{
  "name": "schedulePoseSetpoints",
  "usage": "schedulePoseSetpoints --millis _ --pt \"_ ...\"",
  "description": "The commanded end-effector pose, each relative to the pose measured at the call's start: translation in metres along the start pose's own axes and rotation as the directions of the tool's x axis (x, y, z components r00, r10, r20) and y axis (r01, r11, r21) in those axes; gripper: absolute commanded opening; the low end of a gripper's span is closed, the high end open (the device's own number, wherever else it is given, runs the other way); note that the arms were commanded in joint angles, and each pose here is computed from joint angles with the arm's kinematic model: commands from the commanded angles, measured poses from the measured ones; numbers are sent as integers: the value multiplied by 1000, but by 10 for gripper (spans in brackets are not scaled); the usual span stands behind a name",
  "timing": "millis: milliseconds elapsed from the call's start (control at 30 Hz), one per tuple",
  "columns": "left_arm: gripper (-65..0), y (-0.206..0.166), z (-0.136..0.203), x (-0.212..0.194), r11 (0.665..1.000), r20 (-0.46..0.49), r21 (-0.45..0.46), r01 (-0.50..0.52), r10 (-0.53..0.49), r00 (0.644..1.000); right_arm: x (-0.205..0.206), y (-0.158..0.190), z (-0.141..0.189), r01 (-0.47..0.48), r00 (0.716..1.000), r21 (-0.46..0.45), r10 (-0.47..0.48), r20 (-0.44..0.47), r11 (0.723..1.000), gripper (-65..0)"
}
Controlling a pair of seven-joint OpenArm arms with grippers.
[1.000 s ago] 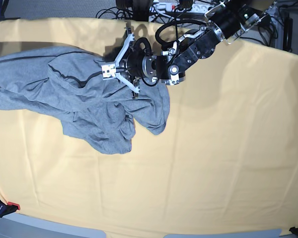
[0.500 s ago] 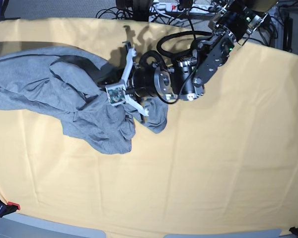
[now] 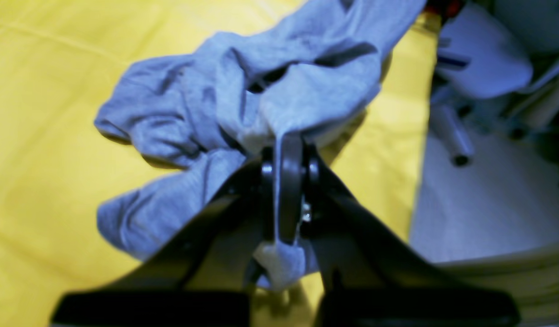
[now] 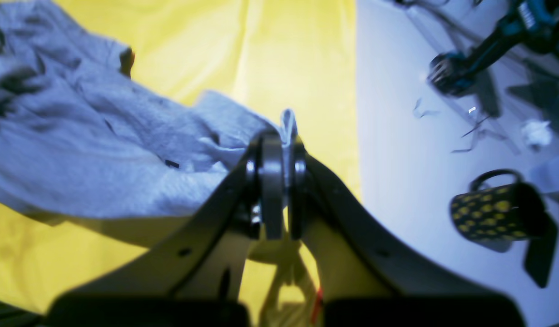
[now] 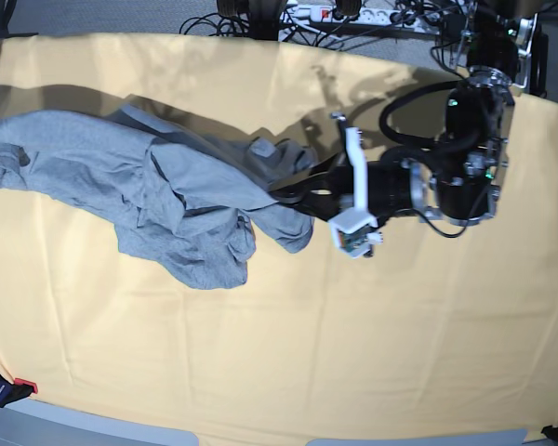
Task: Layout the t-shirt on the table in an organized manner, then fold the t-shirt properly
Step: 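Pull the lifted shirt away from the right gripper, stretching it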
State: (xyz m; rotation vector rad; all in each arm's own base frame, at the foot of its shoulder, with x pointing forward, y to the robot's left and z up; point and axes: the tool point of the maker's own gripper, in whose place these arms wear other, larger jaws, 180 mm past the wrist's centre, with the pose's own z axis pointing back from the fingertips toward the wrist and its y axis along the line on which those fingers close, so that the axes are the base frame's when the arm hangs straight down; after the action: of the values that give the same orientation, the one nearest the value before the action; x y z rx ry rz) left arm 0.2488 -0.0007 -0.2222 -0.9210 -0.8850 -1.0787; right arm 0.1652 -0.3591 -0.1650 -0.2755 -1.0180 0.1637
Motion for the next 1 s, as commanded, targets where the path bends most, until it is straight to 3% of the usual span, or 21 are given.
schedulePoseSetpoints --millis 0,100,267,467,733,967 --pt "-650 -2 12 19 1000 77 -15 9 -8 997 10 -3 2 -21 999 -5 21 31 1000 -650" --pt "-650 -8 36 30 998 135 -62 -31 39 990 10 -7 4 -22 999 -19 22 31 1000 -650" --pt "-650 11 73 20 998 51 59 -5 2 999 11 -14 11 -15 999 -48 17 34 999 -650" --pt "-650 -1 93 6 995 -56 96 39 -34 998 11 -8 12 -4 999 -12 4 38 1000 -650" --pt "-650 -60 99 -26 995 -261 -9 98 -97 960 -16 9 19 -39 995 88 47 -92 995 -650" --pt "-650 -93 109 -55 997 -385 -64 47 -68 920 -40 10 25 -42 973 101 64 -221 994 -650"
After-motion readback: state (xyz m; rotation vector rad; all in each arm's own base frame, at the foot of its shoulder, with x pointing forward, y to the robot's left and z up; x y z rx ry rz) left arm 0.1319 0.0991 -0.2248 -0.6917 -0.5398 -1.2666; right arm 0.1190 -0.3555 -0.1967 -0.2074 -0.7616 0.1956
